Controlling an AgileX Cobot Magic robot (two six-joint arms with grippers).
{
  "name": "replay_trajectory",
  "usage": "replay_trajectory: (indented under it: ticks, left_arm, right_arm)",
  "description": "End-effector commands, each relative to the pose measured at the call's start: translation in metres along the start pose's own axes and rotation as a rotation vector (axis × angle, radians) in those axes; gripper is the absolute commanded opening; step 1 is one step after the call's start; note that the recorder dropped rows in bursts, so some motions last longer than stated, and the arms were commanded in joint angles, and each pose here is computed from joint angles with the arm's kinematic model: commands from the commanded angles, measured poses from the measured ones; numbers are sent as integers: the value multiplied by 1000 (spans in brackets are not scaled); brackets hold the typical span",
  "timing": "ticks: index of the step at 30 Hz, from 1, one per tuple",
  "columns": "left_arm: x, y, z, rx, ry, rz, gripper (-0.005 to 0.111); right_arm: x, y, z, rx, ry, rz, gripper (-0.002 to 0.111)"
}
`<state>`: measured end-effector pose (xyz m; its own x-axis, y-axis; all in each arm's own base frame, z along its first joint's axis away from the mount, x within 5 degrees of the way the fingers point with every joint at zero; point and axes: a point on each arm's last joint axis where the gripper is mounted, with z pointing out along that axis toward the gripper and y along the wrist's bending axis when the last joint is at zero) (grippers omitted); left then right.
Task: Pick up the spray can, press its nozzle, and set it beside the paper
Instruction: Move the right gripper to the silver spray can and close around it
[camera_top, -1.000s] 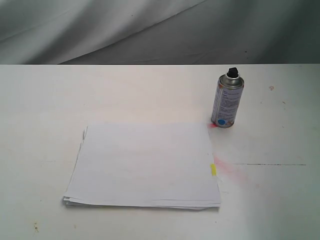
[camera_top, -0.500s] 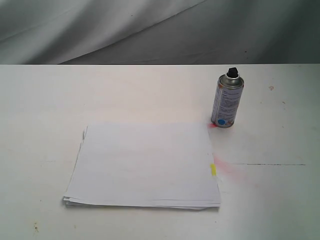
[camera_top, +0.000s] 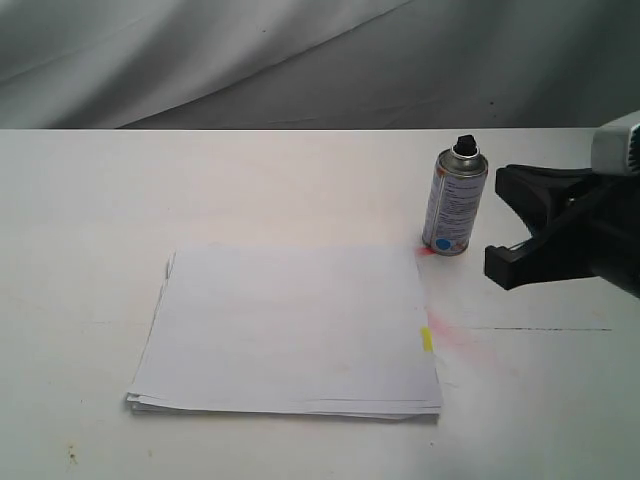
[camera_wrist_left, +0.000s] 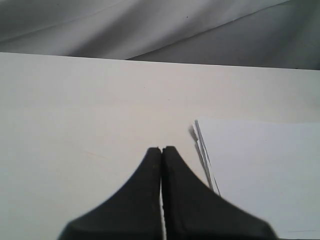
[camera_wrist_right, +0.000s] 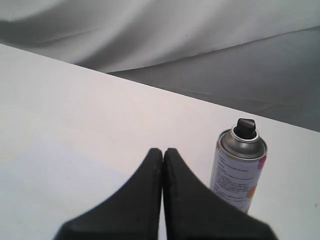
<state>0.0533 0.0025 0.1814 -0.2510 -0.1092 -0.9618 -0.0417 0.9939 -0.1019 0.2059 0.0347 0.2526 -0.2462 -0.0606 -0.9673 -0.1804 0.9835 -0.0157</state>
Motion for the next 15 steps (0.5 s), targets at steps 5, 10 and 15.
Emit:
replay_trajectory:
  ticks: [5,10,15]
  left_arm:
    - [-1,0,0,4,1,1,0]
    - [-1,0,0,4,1,1,0]
    - [-1,0,0,4,1,1,0]
  right_arm:
    - [-1,2,5,-10,-21,-6,0]
    - [8,2,2,-14,-36,-7,0]
    - [29,1,-6,-2,-78,14,0]
